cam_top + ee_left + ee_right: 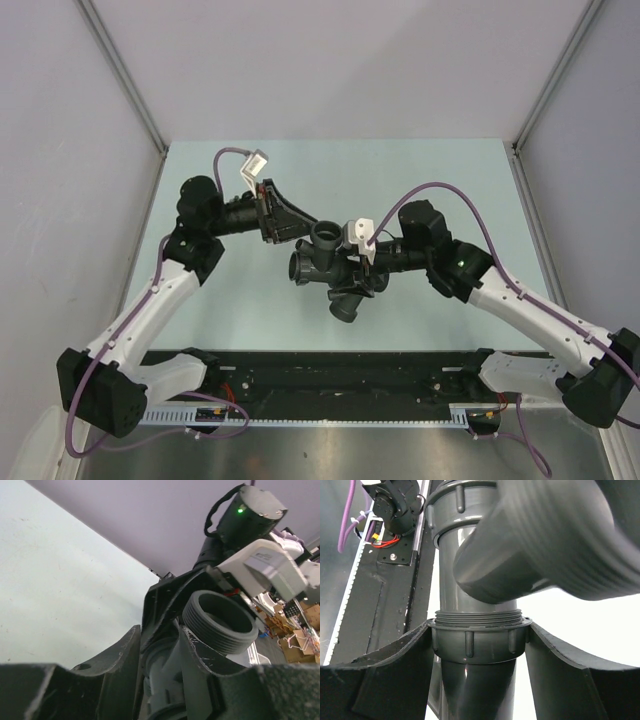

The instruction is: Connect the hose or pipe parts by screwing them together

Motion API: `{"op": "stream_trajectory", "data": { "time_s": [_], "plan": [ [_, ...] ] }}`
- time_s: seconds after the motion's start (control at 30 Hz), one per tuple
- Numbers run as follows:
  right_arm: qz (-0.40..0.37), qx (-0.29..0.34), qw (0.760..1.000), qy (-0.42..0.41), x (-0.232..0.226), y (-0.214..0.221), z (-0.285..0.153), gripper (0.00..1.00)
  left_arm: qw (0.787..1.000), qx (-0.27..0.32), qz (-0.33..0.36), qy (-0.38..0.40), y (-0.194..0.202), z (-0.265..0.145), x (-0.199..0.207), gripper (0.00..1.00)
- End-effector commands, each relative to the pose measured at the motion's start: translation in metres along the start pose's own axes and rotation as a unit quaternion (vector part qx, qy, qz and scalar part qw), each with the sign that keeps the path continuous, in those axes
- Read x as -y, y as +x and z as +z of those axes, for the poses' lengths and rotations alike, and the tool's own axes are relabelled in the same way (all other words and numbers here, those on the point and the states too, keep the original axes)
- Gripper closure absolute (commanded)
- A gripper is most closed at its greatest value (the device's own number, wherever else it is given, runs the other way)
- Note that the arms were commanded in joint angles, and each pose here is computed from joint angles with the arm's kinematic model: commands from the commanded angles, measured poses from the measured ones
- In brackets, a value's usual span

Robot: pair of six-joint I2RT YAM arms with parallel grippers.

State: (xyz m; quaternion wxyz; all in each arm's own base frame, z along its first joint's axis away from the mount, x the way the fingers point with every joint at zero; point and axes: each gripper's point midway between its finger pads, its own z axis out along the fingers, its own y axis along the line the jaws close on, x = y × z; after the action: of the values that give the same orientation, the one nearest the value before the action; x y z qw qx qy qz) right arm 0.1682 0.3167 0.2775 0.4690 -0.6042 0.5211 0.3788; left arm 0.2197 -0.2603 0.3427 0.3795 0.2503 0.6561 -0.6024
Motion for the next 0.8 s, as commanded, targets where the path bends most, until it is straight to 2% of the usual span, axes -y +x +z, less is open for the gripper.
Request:
{"op": "stream_trajectory", "data": {
  "time_s": [0.0, 0.33, 0.77],
  "plan": [
    [-0.019, 0.011, 0.999, 0.026, 0.013, -0.014, -0.001, 1.0, 0.998, 0.0, 0.039, 0.049, -0.018, -0.001, 0.031, 0.58],
    [-0.013, 0.013, 0.995, 0.098, 0.044, -0.018, -0.012, 1.0, 0.993, -0.046, 0.042, 0.102, 0.01, 0.009, 0.05, 0.56],
    [-0.009, 0.033, 0.983, 0.179, 0.08, -0.03, -0.031, 1.0, 0.991, -0.06, 0.036, 0.11, 0.04, 0.002, 0.056, 0.55]
  ]
}}
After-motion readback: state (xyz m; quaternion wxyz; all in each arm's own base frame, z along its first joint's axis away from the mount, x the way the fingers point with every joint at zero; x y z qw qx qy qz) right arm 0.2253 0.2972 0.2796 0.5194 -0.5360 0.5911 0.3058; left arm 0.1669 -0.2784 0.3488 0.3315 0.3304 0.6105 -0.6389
